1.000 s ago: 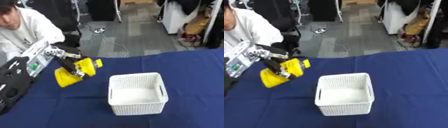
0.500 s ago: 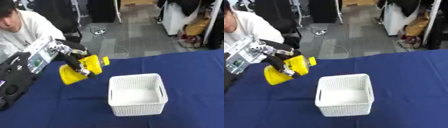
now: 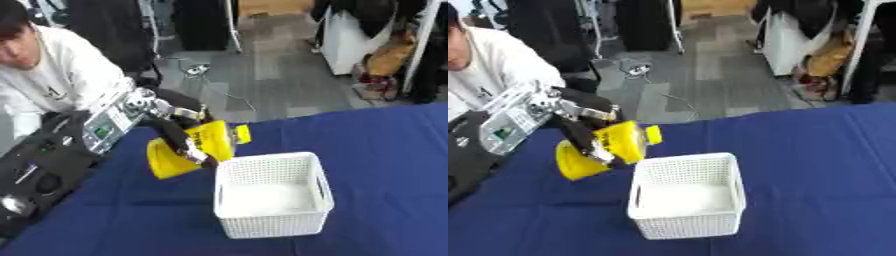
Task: Pick up objects on the table and place them in the box.
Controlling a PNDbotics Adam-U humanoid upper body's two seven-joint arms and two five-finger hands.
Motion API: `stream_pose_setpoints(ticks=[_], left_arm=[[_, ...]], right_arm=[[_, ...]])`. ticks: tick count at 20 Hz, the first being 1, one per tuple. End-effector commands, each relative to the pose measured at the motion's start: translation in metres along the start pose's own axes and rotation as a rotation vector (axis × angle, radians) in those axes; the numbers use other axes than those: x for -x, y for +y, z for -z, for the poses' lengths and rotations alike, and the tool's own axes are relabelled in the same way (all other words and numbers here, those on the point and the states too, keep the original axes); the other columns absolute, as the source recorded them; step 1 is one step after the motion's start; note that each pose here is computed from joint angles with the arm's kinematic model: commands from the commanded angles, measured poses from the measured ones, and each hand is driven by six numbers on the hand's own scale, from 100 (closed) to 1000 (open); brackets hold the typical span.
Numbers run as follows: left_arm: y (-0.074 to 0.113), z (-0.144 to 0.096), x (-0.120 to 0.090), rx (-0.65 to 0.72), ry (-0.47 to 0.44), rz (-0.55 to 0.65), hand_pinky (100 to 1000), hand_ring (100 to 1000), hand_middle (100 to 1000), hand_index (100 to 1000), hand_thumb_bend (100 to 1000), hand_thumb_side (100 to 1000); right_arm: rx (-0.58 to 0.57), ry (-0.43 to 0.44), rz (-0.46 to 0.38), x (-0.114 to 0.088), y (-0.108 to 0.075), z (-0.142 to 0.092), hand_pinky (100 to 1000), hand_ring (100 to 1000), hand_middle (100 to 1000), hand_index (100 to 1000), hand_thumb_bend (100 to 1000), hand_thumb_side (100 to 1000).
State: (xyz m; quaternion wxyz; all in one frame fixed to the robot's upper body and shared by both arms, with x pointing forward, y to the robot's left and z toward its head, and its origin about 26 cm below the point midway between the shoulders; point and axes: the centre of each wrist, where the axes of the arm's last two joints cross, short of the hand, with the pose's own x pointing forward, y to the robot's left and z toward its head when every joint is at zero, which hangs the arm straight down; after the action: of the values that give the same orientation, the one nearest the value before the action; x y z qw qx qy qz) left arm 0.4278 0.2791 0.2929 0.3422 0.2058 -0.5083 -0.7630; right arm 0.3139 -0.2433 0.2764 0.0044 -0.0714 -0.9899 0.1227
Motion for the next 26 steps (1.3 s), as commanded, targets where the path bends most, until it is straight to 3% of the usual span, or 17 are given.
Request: stream_pose_setpoints(ticks=[1, 9, 19, 20, 22, 24, 25, 26], left_arm=[[0.016, -0.003, -0.005, 0.021, -0.080, 0.084, 100, 100, 100, 282, 134, 779], [0.015, 0.007, 0.001, -0.021, -0.085, 0.097, 100, 100, 100, 297, 144, 781], [0.010, 0.018, 0.006, -0.101, -0.116, 0.124, 100, 100, 115, 382, 132, 787], [0.010, 0.019, 0.006, -0.106, -0.122, 0.126, 119, 136, 176, 416, 130, 790], [0.010, 0.021, 0.005, -0.114, -0.129, 0.129, 246, 293, 341, 507, 143, 822], [0.011, 0.022, 0.005, -0.115, -0.132, 0.135, 436, 538, 562, 655, 270, 852], [0.011, 0.022, 0.005, -0.109, -0.132, 0.137, 563, 689, 688, 746, 315, 920], [0.009, 0.023, 0.006, -0.092, -0.122, 0.132, 658, 785, 775, 808, 359, 961]], right_arm=[[0.023, -0.041, 0.019, -0.004, 0.002, 0.010, 430, 497, 600, 750, 100, 1000], [0.045, -0.063, 0.068, -0.005, 0.011, 0.019, 430, 497, 601, 751, 100, 1000], [0.071, -0.097, 0.129, -0.007, 0.022, 0.029, 429, 497, 598, 759, 100, 1000], [0.071, -0.100, 0.135, -0.007, 0.023, 0.030, 429, 497, 598, 760, 100, 1000], [0.073, -0.102, 0.142, -0.007, 0.024, 0.031, 429, 497, 596, 761, 100, 1000], [0.074, -0.105, 0.146, -0.007, 0.024, 0.032, 429, 497, 595, 761, 100, 1000], [0.074, -0.107, 0.148, -0.007, 0.024, 0.032, 428, 496, 594, 761, 100, 1000], [0.075, -0.108, 0.149, -0.007, 0.024, 0.032, 428, 496, 594, 761, 100, 1000]])
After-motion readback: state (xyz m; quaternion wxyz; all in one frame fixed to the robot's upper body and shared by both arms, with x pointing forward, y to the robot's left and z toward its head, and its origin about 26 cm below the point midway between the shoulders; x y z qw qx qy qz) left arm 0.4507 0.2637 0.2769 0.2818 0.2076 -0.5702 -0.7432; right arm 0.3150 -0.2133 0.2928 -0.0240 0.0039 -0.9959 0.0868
